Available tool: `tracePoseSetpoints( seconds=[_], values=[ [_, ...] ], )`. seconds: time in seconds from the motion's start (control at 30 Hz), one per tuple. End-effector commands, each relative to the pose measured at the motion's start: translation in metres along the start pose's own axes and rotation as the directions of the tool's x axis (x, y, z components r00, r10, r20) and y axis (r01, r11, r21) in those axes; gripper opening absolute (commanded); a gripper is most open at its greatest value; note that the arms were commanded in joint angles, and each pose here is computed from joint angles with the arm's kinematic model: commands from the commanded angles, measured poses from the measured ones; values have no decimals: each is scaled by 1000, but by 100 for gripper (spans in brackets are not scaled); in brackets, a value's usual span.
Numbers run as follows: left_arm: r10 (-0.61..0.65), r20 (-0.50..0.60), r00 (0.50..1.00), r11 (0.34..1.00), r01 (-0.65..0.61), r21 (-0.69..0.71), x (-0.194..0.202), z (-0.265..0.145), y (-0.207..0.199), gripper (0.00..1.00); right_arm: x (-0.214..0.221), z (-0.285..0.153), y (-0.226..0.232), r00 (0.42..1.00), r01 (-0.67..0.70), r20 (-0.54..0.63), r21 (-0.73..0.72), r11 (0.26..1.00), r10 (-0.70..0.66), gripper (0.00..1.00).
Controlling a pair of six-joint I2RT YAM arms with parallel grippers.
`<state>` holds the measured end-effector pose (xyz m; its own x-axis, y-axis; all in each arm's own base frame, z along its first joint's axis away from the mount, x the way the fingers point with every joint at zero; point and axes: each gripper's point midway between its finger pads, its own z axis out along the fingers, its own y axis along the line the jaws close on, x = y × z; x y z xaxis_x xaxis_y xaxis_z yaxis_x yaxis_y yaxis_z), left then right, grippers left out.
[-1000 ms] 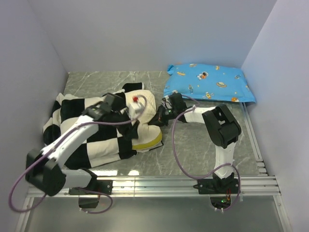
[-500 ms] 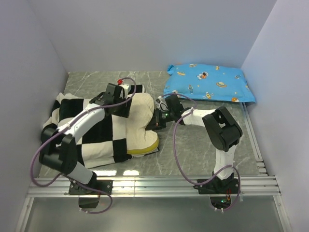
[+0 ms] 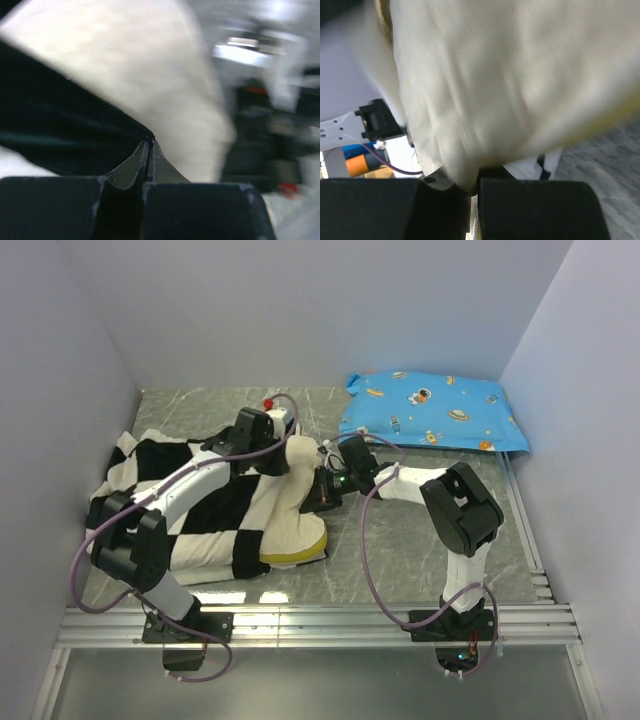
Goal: Put the pillow into the pillowcase
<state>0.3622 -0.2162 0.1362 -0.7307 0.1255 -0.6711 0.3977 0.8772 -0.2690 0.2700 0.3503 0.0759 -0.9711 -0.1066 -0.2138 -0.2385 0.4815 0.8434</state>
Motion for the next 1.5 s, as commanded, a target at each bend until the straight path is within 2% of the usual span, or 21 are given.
tracePoseSetpoints(
  seconds=[0.0,0.13,0.23,0.27,0.3,0.4,0.43,0.47,0.57,0.67,0.73,0.87,1.07,1.1,1.17,1.2,1.23,1.3,1.37,1.4,1.47],
  values=[
    [4,142,990,885,-70,461,-39,-48,-124,0,-16,5,34,999,38,31,-70,997,-36,0],
    [-39,111,993,888,-17,460,-29,-50,-109,0,-21,1,48,998,41,56,-112,993,-35,0],
    [-74,40,996,932,55,359,-19,-33,-59,5,-21,1,50,998,41,57,-132,990,-33,0],
    [-65,37,997,942,49,333,-23,-34,-52,16,-19,0,49,998,38,46,-129,991,-33,1],
    [-49,31,998,948,36,315,-25,-35,-46,44,-16,0,48,999,38,34,-123,992,-34,7],
    [121,111,986,959,-145,243,-37,-59,-42,77,-16,-21,39,999,47,30,-82,996,-44,28],
    [170,184,968,951,-211,228,-46,-79,-53,88,-13,-36,39,997,64,51,-75,995,-61,39],
    [206,206,956,947,-248,203,-46,-85,-57,99,-12,-48,35,998,42,59,-61,997,-38,55],
    [315,180,932,939,-334,86,-24,-85,-63,99,-16,-92,32,991,-17,132,-53,998,24,70],
    [330,164,930,943,-333,-5,-9,-71,-65,99,-20,-124,37,976,-69,201,-71,995,82,71],
    [346,129,930,938,-342,-51,2,-52,-71,99,-28,-141,23,953,-78,296,16,997,70,71],
    [338,94,936,936,-324,-142,2,-13,-87,99,-30,-148,-19,936,-141,341,156,978,80,71],
    [331,-128,935,890,-355,-286,47,61,-64,99,-39,-143,-45,932,-153,355,209,966,70,72],
    [296,-180,938,898,-337,-284,60,70,-55,93,-39,-141,-54,933,-163,352,227,960,75,72],
    [222,-262,939,934,-282,-219,84,79,-36,62,-39,-137,-61,936,-150,347,238,960,60,72],
    [225,-239,945,943,-273,-190,76,72,-38,22,-38,-134,-66,938,-151,341,246,957,61,72],
    [203,-220,954,955,-242,-170,65,65,-33,1,-39,-132,-68,939,-149,339,245,958,59,72],
    [219,-138,966,976,-216,38,35,32,-65,0,-45,-124,-70,941,-129,336,234,964,44,72],
    [227,-34,973,947,-213,240,5,-5,-88,1,-60,-117,-63,939,-84,344,217,973,5,72],
    [244,62,968,931,-252,263,-17,-35,-97,0,-60,-106,-67,947,-84,322,215,973,11,72],
    [277,115,954,909,-299,291,-27,-60,-107,0,-69,-91,-60,951,-72,309,180,981,13,72]
  ],
)
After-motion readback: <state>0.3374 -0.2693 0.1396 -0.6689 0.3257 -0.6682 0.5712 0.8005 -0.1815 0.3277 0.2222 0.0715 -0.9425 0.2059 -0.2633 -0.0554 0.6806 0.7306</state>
